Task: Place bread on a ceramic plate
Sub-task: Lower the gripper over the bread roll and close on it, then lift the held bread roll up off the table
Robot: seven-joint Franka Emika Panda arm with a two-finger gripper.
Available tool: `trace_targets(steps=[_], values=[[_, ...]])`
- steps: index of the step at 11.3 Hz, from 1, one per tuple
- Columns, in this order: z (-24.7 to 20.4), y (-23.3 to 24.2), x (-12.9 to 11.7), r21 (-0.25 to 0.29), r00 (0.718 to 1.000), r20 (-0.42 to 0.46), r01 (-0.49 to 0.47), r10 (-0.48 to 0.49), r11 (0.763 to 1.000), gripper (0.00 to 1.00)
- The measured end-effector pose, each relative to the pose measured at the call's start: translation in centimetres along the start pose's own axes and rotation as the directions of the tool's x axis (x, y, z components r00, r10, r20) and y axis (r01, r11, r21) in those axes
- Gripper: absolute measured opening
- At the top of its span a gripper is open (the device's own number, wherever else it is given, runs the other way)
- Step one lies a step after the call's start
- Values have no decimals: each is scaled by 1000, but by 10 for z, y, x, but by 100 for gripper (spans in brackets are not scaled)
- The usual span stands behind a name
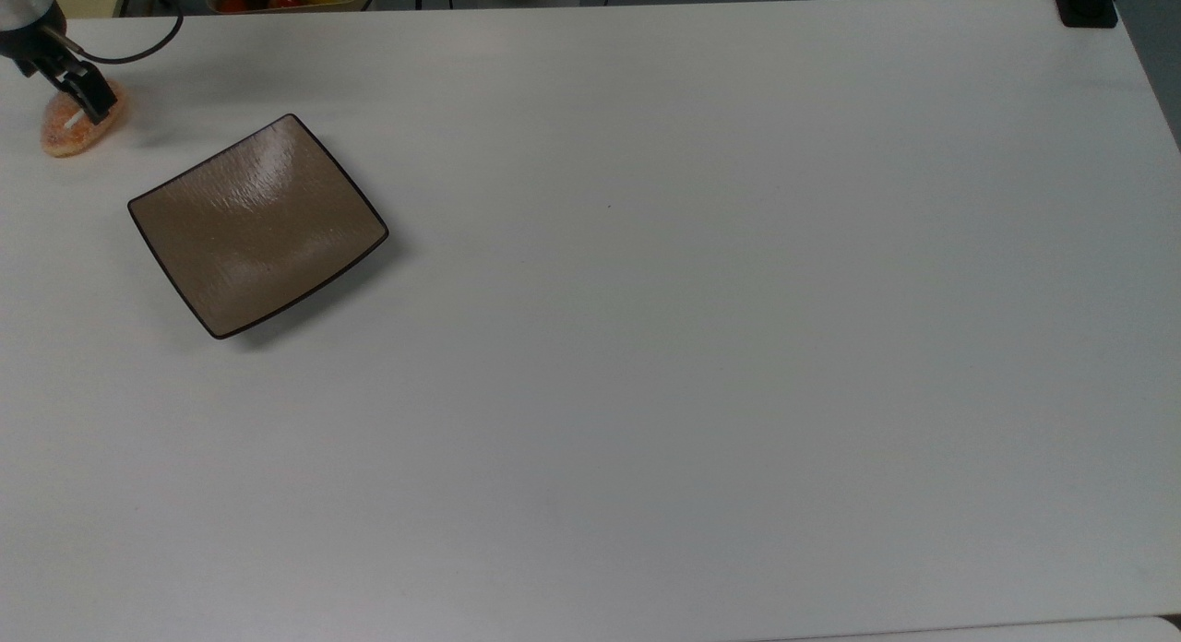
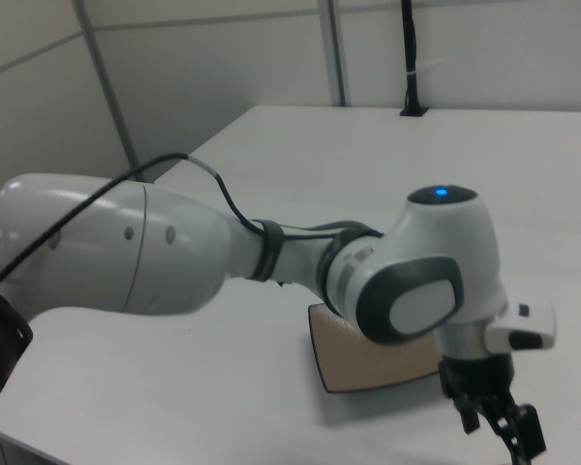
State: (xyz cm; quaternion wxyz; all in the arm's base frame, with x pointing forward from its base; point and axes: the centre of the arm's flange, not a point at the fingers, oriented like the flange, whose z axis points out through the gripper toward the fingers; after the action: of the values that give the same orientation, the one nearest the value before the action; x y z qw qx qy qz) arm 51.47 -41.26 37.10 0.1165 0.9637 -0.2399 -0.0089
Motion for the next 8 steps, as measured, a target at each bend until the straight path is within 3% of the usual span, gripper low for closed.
trace_targets(steps=[7,8], values=[[53,7,0,12,1000,20,-7,7,1000,100],[55,7,0,6,1000,20,-2,2,1000,93]])
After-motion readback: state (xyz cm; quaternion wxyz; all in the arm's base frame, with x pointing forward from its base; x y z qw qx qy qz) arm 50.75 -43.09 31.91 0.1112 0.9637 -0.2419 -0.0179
